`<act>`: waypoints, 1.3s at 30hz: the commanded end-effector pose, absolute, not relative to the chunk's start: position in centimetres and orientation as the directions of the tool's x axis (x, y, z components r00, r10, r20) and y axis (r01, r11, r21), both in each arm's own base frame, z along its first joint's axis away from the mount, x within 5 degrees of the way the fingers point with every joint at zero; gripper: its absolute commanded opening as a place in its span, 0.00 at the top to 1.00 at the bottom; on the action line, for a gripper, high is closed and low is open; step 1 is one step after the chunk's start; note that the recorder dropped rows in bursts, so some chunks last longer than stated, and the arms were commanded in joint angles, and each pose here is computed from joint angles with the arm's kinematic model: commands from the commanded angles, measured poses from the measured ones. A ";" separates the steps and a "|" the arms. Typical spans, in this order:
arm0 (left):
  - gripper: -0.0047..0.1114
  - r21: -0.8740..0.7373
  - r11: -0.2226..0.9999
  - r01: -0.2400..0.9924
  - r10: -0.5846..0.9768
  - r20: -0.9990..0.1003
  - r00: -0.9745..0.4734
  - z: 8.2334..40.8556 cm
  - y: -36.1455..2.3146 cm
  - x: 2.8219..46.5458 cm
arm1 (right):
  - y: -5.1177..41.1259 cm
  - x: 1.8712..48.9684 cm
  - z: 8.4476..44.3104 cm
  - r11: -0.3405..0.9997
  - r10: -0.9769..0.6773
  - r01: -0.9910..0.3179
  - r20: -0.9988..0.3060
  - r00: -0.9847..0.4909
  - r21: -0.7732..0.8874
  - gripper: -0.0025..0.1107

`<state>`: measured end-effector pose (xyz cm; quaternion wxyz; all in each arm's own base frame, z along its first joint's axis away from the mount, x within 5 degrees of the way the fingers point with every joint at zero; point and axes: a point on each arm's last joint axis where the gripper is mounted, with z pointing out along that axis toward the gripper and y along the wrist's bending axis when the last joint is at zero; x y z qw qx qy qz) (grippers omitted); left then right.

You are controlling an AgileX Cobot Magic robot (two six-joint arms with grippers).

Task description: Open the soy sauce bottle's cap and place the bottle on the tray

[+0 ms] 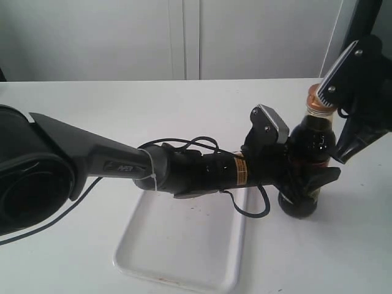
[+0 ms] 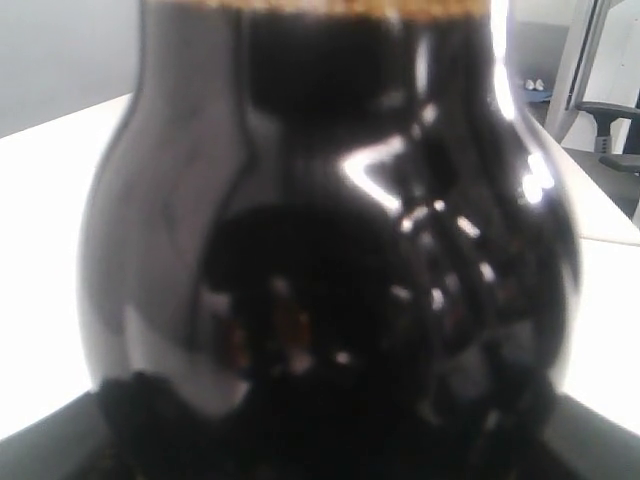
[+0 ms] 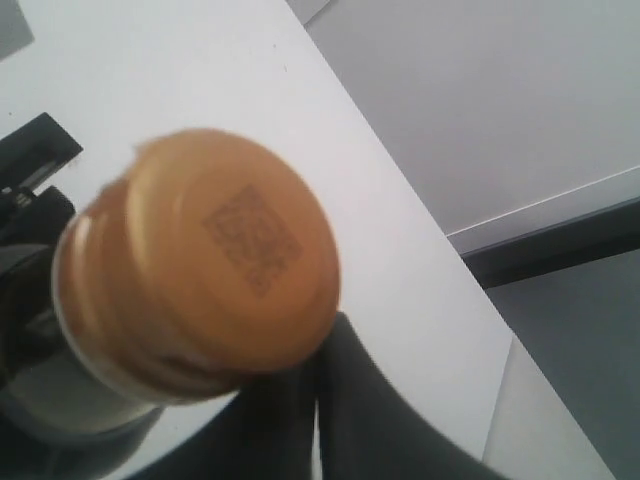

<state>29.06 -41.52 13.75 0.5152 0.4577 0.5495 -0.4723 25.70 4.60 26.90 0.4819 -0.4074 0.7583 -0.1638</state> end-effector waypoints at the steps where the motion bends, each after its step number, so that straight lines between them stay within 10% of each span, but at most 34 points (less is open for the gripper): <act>1: 0.96 -0.048 0.162 0.986 0.068 -0.996 -0.060 13.2 -41.5 29.2 | 4.9 25.8 27.1 0.621 -0.767 -0.454 -0.614 -0.186 -0.639 0.98; 39: 0.96 0.014 0.188 0.982 0.209 -0.978 -0.026 12.0 -42.5 28.0 | 6.4 25.6 30.2 0.593 -0.784 -0.469 -0.603 -0.151 -0.655 0.98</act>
